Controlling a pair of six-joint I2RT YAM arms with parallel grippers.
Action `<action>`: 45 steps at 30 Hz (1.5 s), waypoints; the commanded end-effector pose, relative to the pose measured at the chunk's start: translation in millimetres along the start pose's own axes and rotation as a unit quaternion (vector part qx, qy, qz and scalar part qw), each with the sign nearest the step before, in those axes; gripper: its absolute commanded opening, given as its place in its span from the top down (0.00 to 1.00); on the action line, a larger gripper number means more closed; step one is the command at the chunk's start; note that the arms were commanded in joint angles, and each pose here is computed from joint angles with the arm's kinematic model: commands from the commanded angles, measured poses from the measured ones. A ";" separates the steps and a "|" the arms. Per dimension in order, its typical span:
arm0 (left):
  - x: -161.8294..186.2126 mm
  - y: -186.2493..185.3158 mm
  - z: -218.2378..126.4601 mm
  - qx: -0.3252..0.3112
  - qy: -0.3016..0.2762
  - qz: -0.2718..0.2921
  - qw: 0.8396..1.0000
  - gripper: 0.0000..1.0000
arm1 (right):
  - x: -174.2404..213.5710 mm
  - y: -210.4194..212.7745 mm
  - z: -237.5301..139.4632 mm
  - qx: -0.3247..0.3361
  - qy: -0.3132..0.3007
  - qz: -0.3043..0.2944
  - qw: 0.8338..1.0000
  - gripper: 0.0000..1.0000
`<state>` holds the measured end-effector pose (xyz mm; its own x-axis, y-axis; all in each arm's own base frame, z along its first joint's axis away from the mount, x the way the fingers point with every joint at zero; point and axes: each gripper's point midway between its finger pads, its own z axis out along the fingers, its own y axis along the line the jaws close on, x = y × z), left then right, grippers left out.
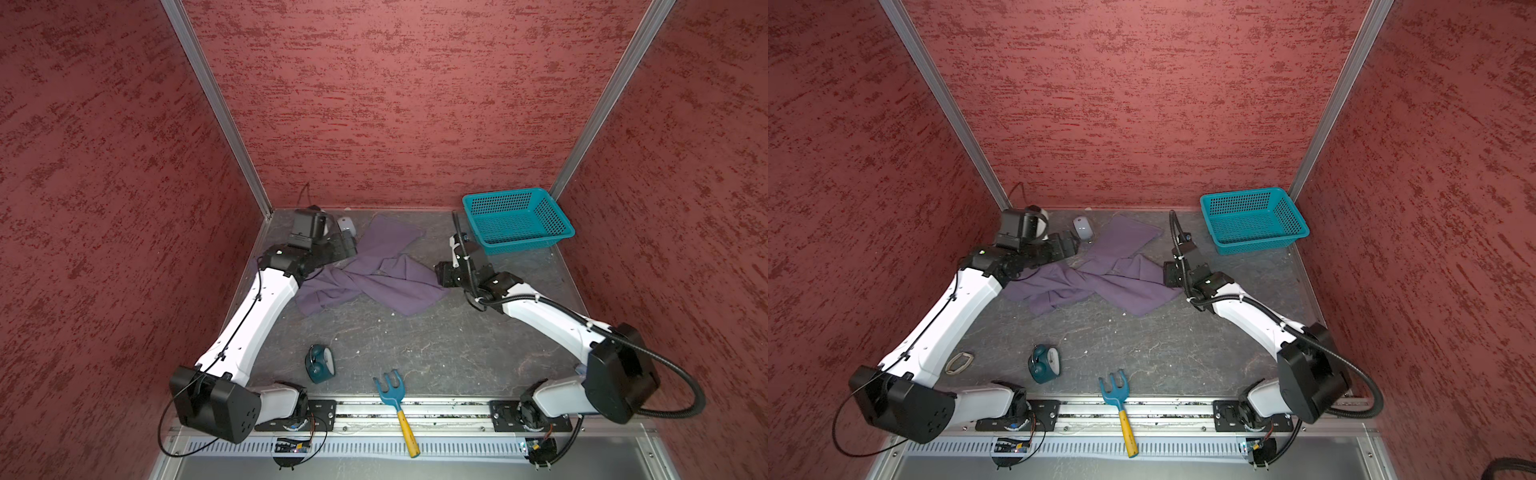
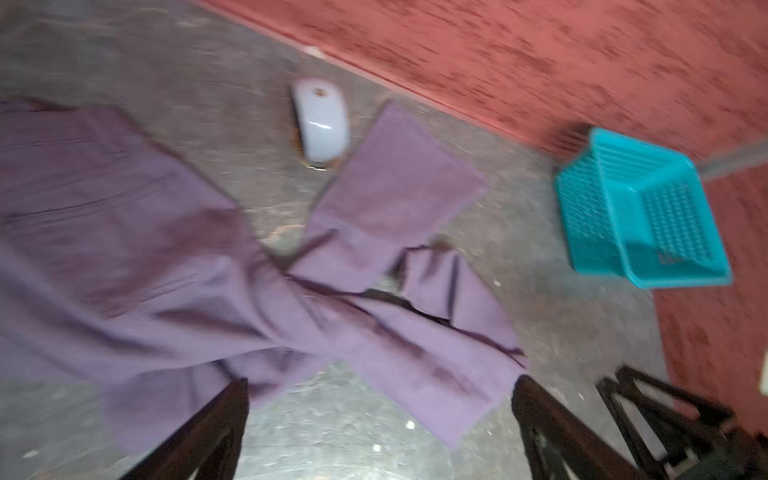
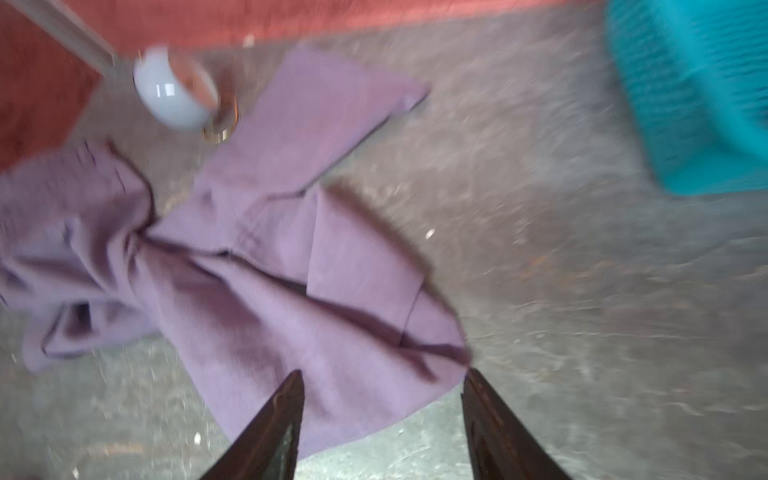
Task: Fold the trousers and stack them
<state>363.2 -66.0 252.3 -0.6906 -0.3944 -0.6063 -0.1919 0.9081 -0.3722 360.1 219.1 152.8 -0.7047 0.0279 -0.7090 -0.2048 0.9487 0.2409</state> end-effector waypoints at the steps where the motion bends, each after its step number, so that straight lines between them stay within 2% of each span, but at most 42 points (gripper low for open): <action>1: 20.7 66.3 21.9 -0.086 0.048 -0.065 0.993 0.01 | -4.0 35.0 20.1 -0.026 -0.009 -0.031 0.999 0.36; 3: 21.2 89.9 36.2 -0.096 0.059 -0.094 0.989 0.00 | 5.4 58.3 37.9 -0.049 0.010 -0.053 0.997 0.31; 9: 19.3 148.3 64.7 -0.152 0.080 -0.181 0.968 0.01 | 33.1 103.1 82.4 -0.090 0.060 -0.091 0.990 0.29; 13: 15.0 157.9 83.7 -0.164 0.077 -0.197 0.963 0.01 | 55.6 108.9 100.6 -0.105 0.089 -0.086 0.987 0.29; 15: 17.4 154.6 100.1 -0.156 0.094 -0.206 0.961 0.01 | 66.5 103.6 107.2 -0.097 0.103 -0.084 0.986 0.29; 18: 27.6 149.1 130.5 -0.162 0.127 -0.193 0.959 0.00 | 80.7 90.3 111.9 -0.073 0.119 -0.084 0.987 0.37; 21: 46.3 137.8 157.4 -0.153 0.158 -0.180 0.959 0.01 | 81.1 70.8 110.5 -0.051 0.124 -0.068 0.989 0.63; 22: 53.2 129.5 165.6 -0.140 0.170 -0.176 0.959 0.06 | 76.1 62.5 108.7 -0.045 0.123 -0.055 0.990 0.75; 23: 59.3 120.8 172.6 -0.125 0.183 -0.173 0.960 0.19 | 68.8 53.7 105.7 -0.040 0.119 -0.040 0.991 0.84; 25: 63.4 101.0 182.1 -0.091 0.201 -0.168 0.961 0.60 | 52.3 35.4 99.6 -0.031 0.105 -0.015 0.994 0.99; 26: 64.4 90.5 184.8 -0.077 0.208 -0.164 0.961 0.76 | 42.1 22.9 96.4 -0.026 0.096 -0.001 0.995 1.00; 27: 61.6 81.1 185.2 -0.066 0.211 -0.162 0.962 0.88 | 32.4 12.3 93.3 -0.021 0.088 0.011 0.996 1.00; 28: 57.9 67.6 184.3 -0.050 0.213 -0.158 0.963 0.97 | 19.3 -1.2 88.5 -0.017 0.078 0.027 0.996 1.00; 29: 53.5 53.2 182.3 -0.033 0.212 -0.152 0.965 1.00 | 8.7 -12.3 84.2 -0.015 0.071 0.040 0.997 1.00; 31: 32.6 16.5 171.1 0.004 0.198 -0.130 0.972 1.00 | -19.4 -34.1 70.4 -0.006 0.042 0.057 0.997 1.00; 33: 6.4 -21.7 151.2 0.035 0.172 -0.097 0.980 1.00 | -43.2 -48.5 55.8 0.015 0.012 0.047 0.999 1.00; 38: -50.2 -107.3 70.7 0.095 0.062 -0.004 0.994 1.00 | -91.7 -63.4 15.3 0.062 -0.047 0.019 0.997 1.00; 41: -60.2 -119.3 26.7 0.093 -0.024 0.030 0.995 1.00 | -99.9 -65.2 -2.6 0.069 -0.071 0.023 0.995 1.00; 43: -52.2 -106.4 9.6 0.088 -0.060 0.019 0.994 1.00 | -95.8 -65.1 -7.6 0.063 -0.074 0.033 0.995 1.00; 44: -42.1 -91.0 6.2 0.079 -0.069 0.004 0.994 0.96 | -90.7 -64.2 -8.8 0.058 -0.070 0.038 0.995 0.96; 45: -30.7 -72.5 2.1 0.067 -0.081 -0.014 0.994 0.88 | -84.1 -64.1 -8.2 0.053 -0.064 0.043 0.996 0.92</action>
<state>408.0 -165.2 303.1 -0.6835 -0.3609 -0.6345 0.0130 0.8631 -0.5049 438.7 160.1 217.7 -0.5936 0.1466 -0.7913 -0.0959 0.9634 0.2504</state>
